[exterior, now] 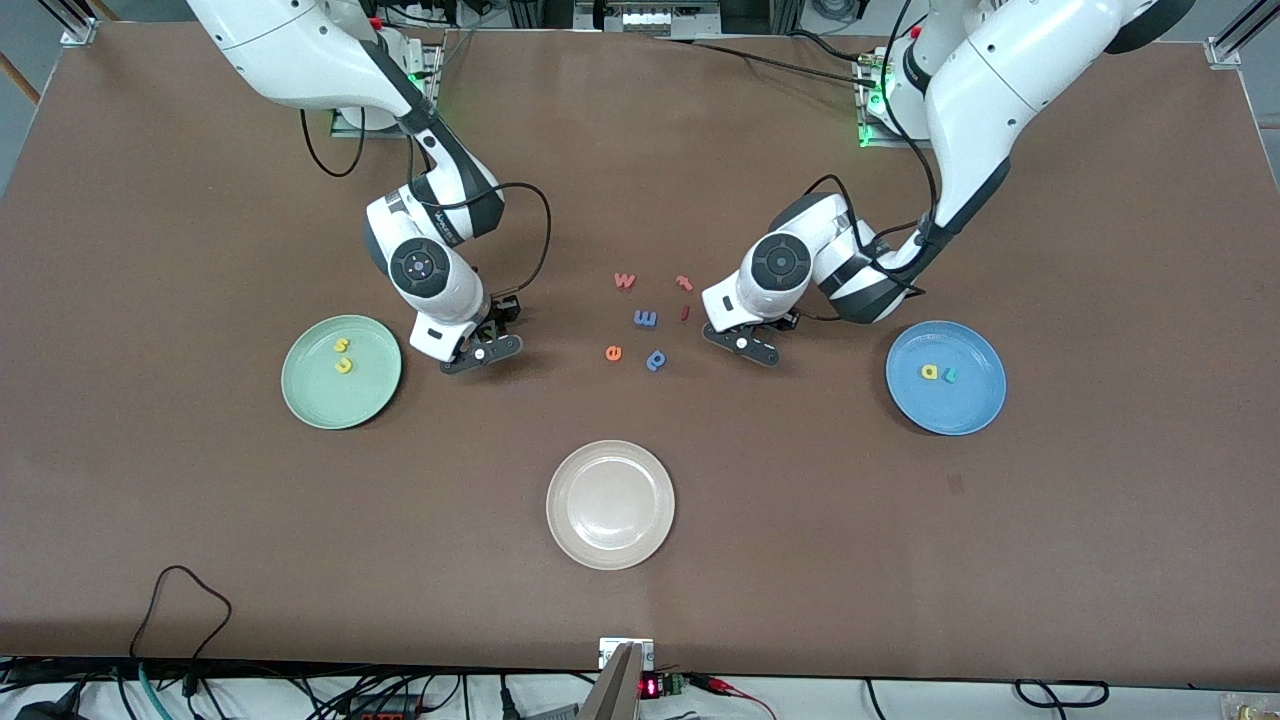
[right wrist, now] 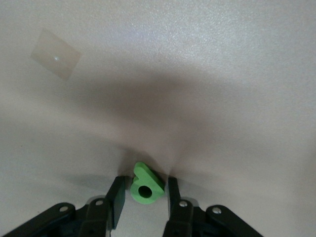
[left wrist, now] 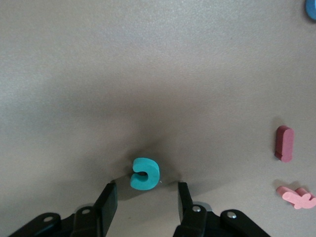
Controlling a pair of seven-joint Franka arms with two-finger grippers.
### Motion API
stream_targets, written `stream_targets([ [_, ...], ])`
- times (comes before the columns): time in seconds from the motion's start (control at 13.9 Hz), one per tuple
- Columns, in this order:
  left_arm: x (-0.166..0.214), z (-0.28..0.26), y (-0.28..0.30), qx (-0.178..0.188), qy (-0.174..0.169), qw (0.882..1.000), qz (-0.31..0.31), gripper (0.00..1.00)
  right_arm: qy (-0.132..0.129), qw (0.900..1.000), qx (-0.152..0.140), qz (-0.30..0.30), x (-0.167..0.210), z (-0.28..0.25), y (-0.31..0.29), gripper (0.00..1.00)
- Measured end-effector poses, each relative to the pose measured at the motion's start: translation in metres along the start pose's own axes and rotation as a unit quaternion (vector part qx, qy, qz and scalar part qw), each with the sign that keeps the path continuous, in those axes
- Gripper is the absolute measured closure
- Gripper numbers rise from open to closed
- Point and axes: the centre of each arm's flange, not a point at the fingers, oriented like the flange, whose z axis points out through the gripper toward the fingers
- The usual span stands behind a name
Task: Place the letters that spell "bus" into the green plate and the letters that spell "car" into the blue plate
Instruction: 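Carry green letter onto the green plate while the left gripper lifts teal c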
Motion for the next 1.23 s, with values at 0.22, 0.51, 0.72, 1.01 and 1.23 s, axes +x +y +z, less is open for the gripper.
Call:
stream_targets([
  [0.22, 0.001, 0.0, 0.001, -0.002, 0.003, 1.0, -0.001, 0.43, 0.0, 1.0, 0.0, 0.0, 0.0, 0.0, 0.0, 0.58],
  [0.51, 0.004, -0.001, -0.002, -0.005, 0.012, 1.0, -0.004, 0.43, 0.004, 1.0, 0.0, 0.0, 0.001, -0.001, 0.001, 0.69],
  [0.72, 0.005, -0.001, -0.005, 0.008, 0.02, 1.0, 0.005, 0.43, 0.004, 1.0, 0.0, 0.0, 0.001, -0.001, 0.001, 0.7],
  [1.01, 0.006, -0.002, -0.007, 0.01, 0.021, 1.0, 0.005, 0.56, 0.025, 1.0, 0.0, 0.014, 0.009, -0.017, 0.016, 0.7],
  [1.23, 0.006, -0.003, -0.009, 0.011, 0.023, 1.0, 0.004, 0.72, 0.031, 0.999, -0.008, 0.044, 0.009, -0.068, 0.079, 0.7],
])
